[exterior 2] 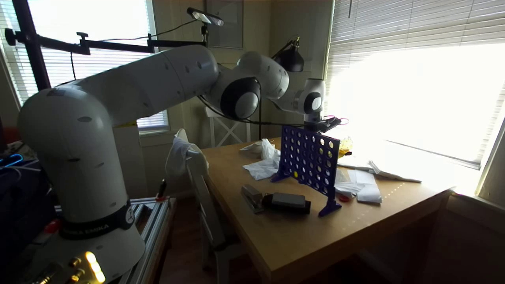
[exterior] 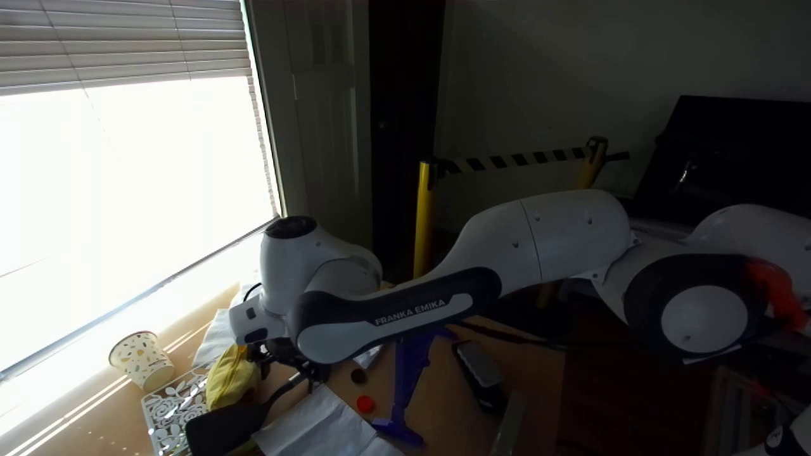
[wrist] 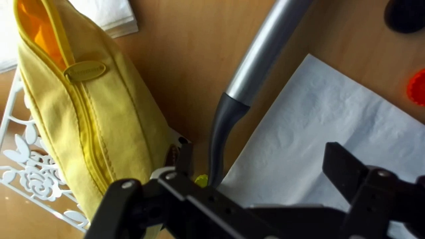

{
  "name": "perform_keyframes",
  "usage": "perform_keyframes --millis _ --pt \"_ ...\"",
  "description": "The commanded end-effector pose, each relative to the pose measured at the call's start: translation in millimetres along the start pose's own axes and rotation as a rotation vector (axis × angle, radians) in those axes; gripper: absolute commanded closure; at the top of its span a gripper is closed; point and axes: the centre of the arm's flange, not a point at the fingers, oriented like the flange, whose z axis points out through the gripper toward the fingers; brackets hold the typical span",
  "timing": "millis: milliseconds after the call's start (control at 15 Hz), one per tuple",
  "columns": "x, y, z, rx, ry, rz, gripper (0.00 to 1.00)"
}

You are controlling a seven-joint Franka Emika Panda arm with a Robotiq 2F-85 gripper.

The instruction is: Move the spatula forwards.

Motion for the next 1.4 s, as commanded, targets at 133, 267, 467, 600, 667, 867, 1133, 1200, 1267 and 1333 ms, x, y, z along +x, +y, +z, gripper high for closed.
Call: perform_keyframes --millis 133,267,467,600,667,867,1133,1200,1267,1333 --pt "-6 -4 12 0.070 0.006 -0.009 0.00" --pt "-10 -4 15 0.072 0.003 -0.009 0.00" --pt "-12 0 13 0.061 0.001 -0.005 0.00" --pt "-14 3 15 0.068 -0.003 -0.003 0.00" --pt "-14 4 16 0.066 -0.003 0.000 0.00" --pt "-16 8 23 0.054 -0.013 0.014 0.00" --pt "-16 10 36 0.051 -0.024 0.020 0.00" --pt "-17 11 38 0.047 -0.028 0.027 0.00" --pt "-18 12 40 0.041 -0.037 0.033 0.00" --pt "-18 12 42 0.041 -0.039 0.037 0.00"
